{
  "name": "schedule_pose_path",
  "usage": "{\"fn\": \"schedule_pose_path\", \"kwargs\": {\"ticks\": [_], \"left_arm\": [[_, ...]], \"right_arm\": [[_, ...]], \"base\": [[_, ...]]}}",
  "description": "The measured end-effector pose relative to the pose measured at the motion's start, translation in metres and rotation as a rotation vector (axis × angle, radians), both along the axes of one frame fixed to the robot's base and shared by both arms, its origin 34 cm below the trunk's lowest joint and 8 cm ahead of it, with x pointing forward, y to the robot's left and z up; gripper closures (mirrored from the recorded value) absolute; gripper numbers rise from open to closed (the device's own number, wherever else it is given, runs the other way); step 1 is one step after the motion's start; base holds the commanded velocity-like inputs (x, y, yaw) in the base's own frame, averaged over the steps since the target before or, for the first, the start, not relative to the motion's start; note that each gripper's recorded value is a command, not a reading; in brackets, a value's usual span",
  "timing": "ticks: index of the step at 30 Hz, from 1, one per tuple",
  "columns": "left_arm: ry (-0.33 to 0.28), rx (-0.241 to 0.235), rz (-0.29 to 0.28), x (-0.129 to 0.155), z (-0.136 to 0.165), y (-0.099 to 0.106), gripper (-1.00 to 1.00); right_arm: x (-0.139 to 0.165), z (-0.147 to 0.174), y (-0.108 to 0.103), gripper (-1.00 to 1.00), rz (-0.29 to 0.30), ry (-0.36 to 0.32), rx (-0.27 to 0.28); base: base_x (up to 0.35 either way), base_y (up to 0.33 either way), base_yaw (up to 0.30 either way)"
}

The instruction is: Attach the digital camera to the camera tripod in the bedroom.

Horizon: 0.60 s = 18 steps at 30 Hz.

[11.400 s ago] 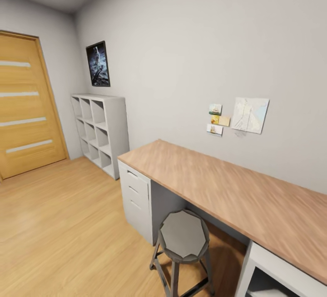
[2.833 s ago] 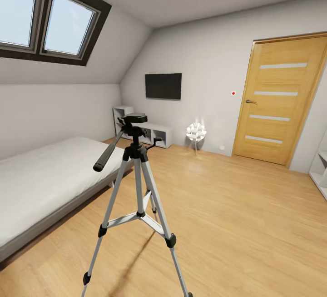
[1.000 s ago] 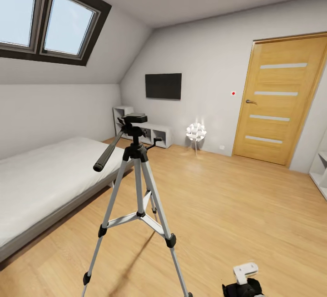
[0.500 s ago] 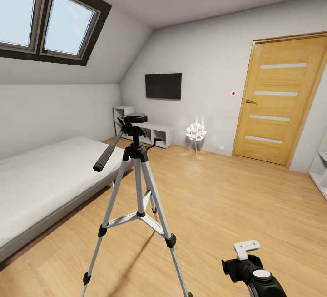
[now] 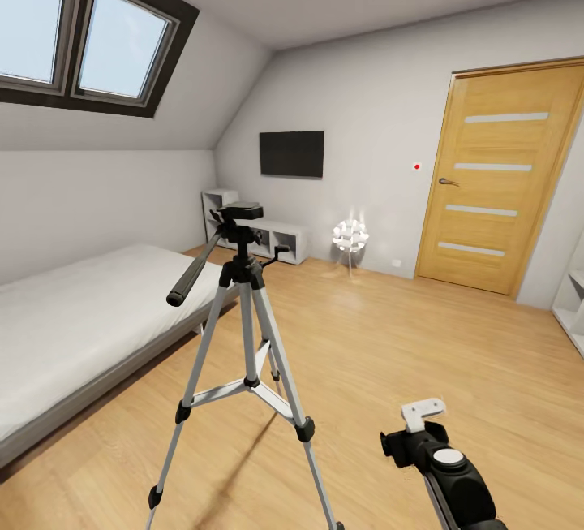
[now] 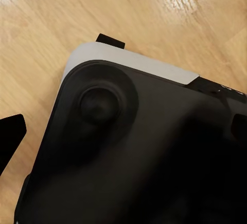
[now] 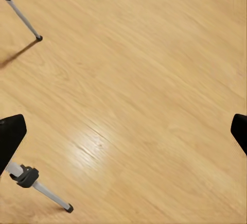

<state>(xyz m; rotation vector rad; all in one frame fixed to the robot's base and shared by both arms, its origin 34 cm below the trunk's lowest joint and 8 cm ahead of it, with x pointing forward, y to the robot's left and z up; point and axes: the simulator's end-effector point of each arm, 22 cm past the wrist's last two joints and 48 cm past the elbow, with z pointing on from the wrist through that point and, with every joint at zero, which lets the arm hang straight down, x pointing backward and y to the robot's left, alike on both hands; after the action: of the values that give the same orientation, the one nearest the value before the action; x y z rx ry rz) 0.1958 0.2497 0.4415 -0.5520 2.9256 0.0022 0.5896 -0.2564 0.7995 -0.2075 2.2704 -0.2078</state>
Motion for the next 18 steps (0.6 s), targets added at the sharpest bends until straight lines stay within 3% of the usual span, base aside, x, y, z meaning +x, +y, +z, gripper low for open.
{"fn": "schedule_pose_path", "kwargs": {"ticks": [9, 18], "left_arm": [[0.000, 0.000, 0.000, 0.000, 0.000, 0.000, -1.00], [0.000, 0.000, 0.000, 0.000, 0.000, 0.000, -1.00]], "right_arm": [[0.028, 0.032, 0.003, -1.00, -0.002, -0.035, -0.003], [0.037, 0.043, 0.004, -1.00, -0.004, -0.046, -0.001]], "base": [[0.000, 0.000, 0.000], [0.000, 0.000, 0.000]]}}
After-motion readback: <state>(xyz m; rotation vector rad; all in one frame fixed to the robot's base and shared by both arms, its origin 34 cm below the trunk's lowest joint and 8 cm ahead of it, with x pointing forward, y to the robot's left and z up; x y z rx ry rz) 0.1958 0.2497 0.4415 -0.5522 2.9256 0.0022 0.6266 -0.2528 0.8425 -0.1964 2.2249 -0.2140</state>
